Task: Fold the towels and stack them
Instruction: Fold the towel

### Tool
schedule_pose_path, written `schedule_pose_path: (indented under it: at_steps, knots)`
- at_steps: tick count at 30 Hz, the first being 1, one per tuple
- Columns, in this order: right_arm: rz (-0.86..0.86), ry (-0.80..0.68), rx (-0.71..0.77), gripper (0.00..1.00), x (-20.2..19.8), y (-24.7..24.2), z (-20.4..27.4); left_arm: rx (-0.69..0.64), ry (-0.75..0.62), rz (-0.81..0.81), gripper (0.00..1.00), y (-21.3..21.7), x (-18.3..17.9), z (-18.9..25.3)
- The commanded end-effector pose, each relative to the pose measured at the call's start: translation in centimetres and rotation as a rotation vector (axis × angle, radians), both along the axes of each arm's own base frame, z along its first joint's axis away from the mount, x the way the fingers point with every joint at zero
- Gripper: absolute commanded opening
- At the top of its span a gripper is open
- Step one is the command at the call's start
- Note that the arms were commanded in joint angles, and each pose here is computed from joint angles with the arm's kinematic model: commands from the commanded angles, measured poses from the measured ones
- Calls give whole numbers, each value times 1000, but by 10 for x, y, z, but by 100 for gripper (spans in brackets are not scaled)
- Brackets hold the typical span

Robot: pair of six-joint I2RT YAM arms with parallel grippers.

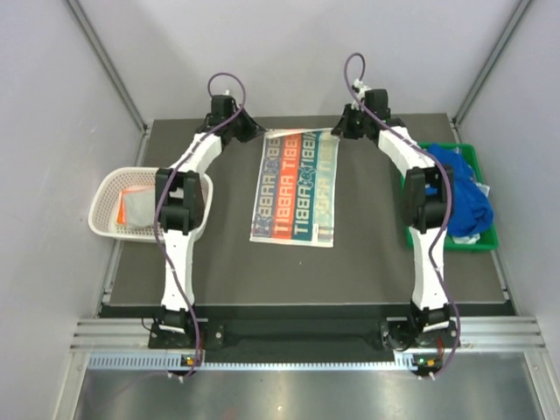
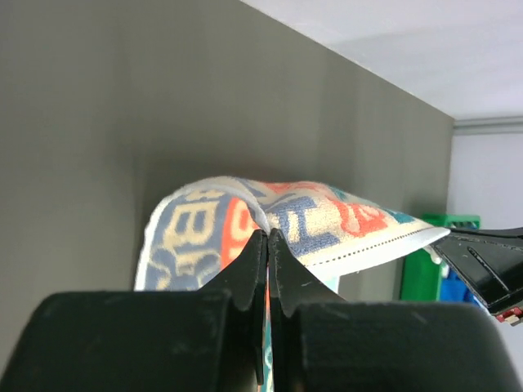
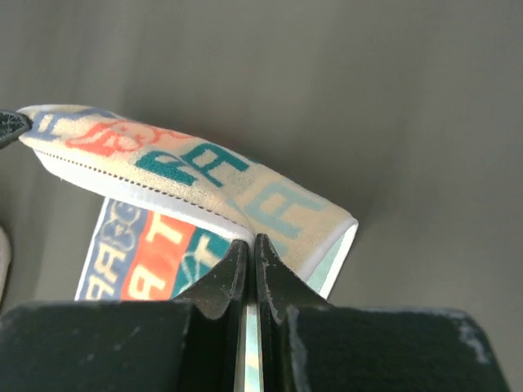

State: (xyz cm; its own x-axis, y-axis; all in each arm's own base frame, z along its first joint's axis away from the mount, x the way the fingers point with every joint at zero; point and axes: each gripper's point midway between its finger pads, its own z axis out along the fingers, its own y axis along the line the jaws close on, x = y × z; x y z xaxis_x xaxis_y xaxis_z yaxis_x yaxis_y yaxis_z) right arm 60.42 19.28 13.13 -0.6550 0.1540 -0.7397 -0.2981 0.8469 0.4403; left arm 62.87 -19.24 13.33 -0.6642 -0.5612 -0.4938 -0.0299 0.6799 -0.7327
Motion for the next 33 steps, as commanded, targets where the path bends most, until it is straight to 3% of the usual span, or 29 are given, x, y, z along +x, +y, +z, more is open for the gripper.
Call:
schedule_pose_path:
  at_steps: [1, 2, 3, 8, 10, 16, 23, 33]
  knots:
    - [-12, -229, 39, 0, -6, -9, 101, -7, -192, 2, 0, 13, -9, 77]
    - [-10, -245, 38, 0, -14, -9, 111, -14, -196, -10, 0, 11, -17, 84]
    - [-10, -199, 32, 0, -24, -11, 90, -13, -185, -16, 0, 9, -23, 80]
    - [20, -169, 40, 0, -65, 0, 74, 3, -80, -23, 0, 9, -67, 35]
    - [31, -112, 28, 0, -84, 3, 46, 18, -17, -21, 0, 12, -85, 9]
    - [78, -54, -5, 0, -134, 23, 7, 46, 75, -24, 0, 19, -128, -24]
    - [98, 1, -59, 0, -173, 30, -25, 86, 128, -45, 0, 24, -162, -34]
    - [88, -20, -106, 0, -207, 27, -21, 123, 177, -71, 0, 32, -205, -34]
